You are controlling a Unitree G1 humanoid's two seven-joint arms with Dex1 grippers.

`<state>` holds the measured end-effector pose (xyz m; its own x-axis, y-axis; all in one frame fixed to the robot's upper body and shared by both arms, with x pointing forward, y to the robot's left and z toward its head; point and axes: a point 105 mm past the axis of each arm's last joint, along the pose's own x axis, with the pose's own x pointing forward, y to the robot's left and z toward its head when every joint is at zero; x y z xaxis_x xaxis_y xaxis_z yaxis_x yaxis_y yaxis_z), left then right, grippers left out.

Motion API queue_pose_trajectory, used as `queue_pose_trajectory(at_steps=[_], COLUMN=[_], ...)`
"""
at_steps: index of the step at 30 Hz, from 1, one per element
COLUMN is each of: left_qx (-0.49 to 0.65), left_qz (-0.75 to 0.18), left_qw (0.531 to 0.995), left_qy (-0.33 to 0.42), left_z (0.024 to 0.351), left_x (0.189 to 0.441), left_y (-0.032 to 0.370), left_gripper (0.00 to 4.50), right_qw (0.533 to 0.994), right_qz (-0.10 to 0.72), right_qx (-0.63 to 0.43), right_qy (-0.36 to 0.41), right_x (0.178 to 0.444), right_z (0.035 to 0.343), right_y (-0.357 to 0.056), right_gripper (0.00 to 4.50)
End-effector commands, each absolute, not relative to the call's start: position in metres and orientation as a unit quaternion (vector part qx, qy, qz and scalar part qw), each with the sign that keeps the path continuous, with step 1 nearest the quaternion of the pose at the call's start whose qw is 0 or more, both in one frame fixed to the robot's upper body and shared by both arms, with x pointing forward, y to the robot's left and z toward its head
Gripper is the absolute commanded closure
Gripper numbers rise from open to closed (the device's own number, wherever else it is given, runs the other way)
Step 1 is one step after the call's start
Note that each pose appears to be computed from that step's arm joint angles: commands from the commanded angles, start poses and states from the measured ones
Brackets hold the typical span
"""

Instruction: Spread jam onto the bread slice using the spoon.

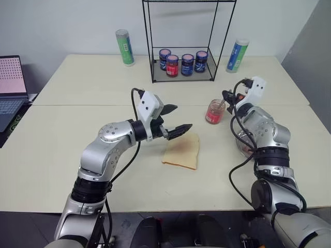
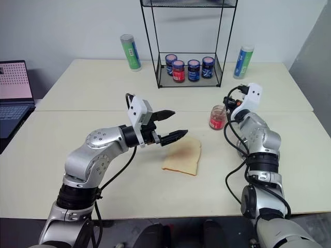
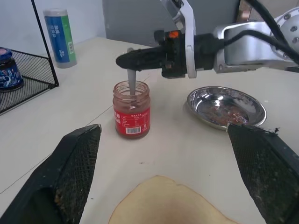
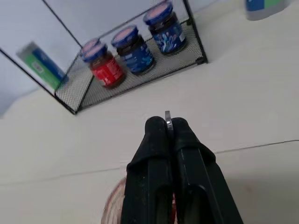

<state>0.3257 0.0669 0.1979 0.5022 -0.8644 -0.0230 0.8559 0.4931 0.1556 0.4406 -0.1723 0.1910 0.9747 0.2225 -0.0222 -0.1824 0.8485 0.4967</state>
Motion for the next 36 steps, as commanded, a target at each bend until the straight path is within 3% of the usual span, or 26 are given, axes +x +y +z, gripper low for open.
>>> queue_pose_trajectory(at_steps=[1, 18, 28, 36], left_qx=[0.084, 0.086, 0.088, 0.090], left_qz=[-0.503, -0.511, -0.515, -0.521], left_qw=[0.859, 0.853, 0.851, 0.847], left_qy=[-0.056, -0.055, -0.054, -0.059], left_z=[0.210, 0.210, 0.210, 0.215], left_x=[0.323, 0.323, 0.323, 0.320], left_y=[0.062, 0.061, 0.062, 0.073], left_gripper=[0.00, 0.00, 0.00, 0.00], right_qw=[0.946, 0.912, 0.861, 0.821], right_qz=[0.108, 0.077, 0.065, 0.104], right_qx=[0.305, 0.403, 0.504, 0.559], right_qy=[0.005, 0.002, -0.019, -0.056], right_x=[0.440, 0.432, 0.430, 0.418], right_z=[0.220, 0.225, 0.228, 0.251], right_y=[-0.178, -0.198, -0.210, -0.210], right_gripper=[4.47, 4.47, 4.47, 4.47])
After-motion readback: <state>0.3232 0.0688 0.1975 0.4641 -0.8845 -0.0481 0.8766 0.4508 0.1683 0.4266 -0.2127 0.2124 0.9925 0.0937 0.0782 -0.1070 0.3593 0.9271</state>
